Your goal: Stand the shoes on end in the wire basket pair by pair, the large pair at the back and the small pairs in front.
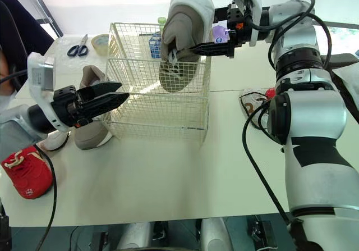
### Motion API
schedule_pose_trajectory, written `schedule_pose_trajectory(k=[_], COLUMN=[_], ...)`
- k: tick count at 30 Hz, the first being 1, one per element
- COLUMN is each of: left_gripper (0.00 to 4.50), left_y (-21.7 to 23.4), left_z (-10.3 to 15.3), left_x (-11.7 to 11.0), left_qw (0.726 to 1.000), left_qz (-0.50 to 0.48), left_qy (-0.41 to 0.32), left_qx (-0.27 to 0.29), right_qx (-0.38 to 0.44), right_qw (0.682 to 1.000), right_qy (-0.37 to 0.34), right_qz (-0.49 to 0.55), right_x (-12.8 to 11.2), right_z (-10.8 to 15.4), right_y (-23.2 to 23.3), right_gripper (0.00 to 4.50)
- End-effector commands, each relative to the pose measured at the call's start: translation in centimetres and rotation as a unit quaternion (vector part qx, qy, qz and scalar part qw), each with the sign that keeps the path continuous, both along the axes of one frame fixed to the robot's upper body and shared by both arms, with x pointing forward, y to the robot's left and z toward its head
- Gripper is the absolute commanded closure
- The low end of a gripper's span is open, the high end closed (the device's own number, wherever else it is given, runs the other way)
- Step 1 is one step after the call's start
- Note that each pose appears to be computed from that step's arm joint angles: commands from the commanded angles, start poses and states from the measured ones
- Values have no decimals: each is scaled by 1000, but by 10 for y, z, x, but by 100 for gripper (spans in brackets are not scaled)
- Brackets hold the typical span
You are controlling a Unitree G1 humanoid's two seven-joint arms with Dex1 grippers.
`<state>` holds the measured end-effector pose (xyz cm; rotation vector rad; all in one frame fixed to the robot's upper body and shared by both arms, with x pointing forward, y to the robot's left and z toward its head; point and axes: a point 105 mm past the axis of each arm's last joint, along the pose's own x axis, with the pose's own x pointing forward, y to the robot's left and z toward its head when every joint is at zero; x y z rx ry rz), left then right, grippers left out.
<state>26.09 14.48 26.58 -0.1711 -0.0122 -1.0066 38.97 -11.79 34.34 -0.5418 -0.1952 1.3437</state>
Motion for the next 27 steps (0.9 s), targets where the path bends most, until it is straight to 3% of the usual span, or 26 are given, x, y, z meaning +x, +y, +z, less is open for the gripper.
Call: schedule_pose_trajectory(k=[1,7,13,18,21,27], left_gripper=[140,140,140,140,140,140], left_y=[-2,-4,-6,-7,-3,9], left_z=[7,3,1,1,5,18], left_x=[-3,-4,-1,-1,0,5], left_qw=[1000,1000,1000,1000,1000,999], left_qz=[-4,-5,-6,-6,1,23], left_qy=[-21,-16,-13,-13,-16,-28], left_qx=[2,0,-3,-4,-16,-27], right_qx=[-43,-103,-49,-46,-16,134], right_qw=[999,988,983,978,969,933], right_qy=[-30,-94,-136,-128,-136,-159], right_qz=[3,-63,-110,-157,-204,-293], right_x=[-5,4,4,6,8,5], right_z=[8,4,34,34,38,60], right_y=[-2,-23,-35,-59,-80,-128], right_gripper=[3,3,3,3,3,3])
